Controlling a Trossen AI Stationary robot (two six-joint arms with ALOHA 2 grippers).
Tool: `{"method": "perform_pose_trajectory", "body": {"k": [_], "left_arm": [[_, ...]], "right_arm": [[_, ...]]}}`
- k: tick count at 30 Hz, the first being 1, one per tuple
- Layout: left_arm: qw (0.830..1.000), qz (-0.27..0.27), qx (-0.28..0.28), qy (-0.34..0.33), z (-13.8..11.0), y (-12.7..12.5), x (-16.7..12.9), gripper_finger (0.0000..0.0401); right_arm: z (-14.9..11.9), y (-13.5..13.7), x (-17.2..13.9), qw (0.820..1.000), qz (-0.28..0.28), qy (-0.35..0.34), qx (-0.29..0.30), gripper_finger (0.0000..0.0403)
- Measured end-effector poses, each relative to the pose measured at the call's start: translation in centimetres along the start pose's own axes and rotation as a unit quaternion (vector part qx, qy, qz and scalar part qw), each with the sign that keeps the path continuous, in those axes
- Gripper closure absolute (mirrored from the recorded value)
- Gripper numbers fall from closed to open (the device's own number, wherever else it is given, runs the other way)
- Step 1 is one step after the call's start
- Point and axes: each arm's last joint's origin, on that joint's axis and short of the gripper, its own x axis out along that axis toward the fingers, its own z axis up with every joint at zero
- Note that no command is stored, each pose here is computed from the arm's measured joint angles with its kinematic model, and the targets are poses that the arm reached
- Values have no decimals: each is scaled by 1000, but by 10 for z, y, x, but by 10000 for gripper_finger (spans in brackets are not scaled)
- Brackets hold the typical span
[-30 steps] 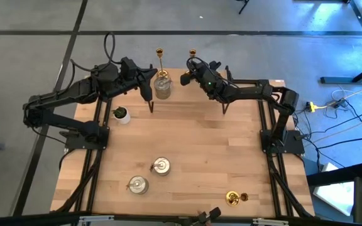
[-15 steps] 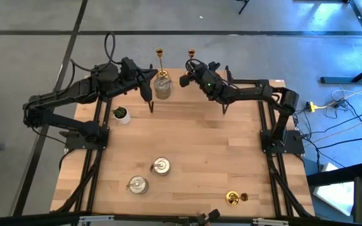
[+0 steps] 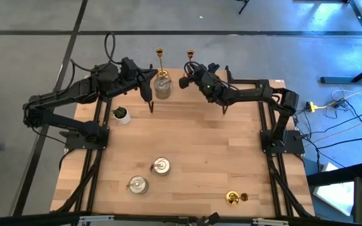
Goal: Pick & Place candle stick holders
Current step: Put the top gold candle holder on the shelf aligned with the other gold candle holder, then put the top silver scented candle on the shelf aligned with the other silver scented candle
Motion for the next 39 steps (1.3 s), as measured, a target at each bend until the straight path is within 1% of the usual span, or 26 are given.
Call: {"method": "perform_pose_trajectory", "body": {"k": [10, 13, 16, 20, 23, 26, 27, 29, 31, 35, 37, 39], "left_arm": [[1000, 0, -1, 0, 0, 0, 0, 396], [1000, 0, -1, 0, 0, 0, 0, 397], [1000, 0, -1, 0, 0, 0, 0, 399], [1000, 0, -1, 0, 0, 0, 0, 397], [1000, 0, -2, -1, 0, 0, 0, 399], [1000, 0, -2, -1, 0, 0, 0, 398], [1000, 0, -2, -1, 0, 0, 0, 398], [1000, 0, -2, -1, 0, 0, 0, 398], [1000, 0, -2, -1, 0, 0, 0, 399], [1000, 1, -1, -2, 0, 0, 0, 398], [1000, 1, -1, -2, 0, 0, 0, 398], [1000, 1, -2, -2, 0, 0, 0, 399]], "right_arm": [[0, 0, 0, 1000, 0, 2, 0, 331], [0, 0, 0, 1000, 0, 2, -1, 324], [0, 0, 0, 1000, 0, 2, -1, 299], [-1, 0, 0, 1000, -1, 3, -2, 250], [1, -1, -3, 999, -29, 13, -11, 211], [8, -2, -9, 999, -49, 14, -14, 178], [12, -1, -11, 999, -48, 13, -13, 169], [21, -2, -17, 999, -28, 14, -11, 153], [28, -1, -22, 1000, -9, 13, -11, 142], [38, -2, -34, 999, 6, 29, -18, 133], [40, -1, -42, 998, 20, 53, -17, 133], [41, 0, -53, 995, 46, 91, -14, 133]]}}
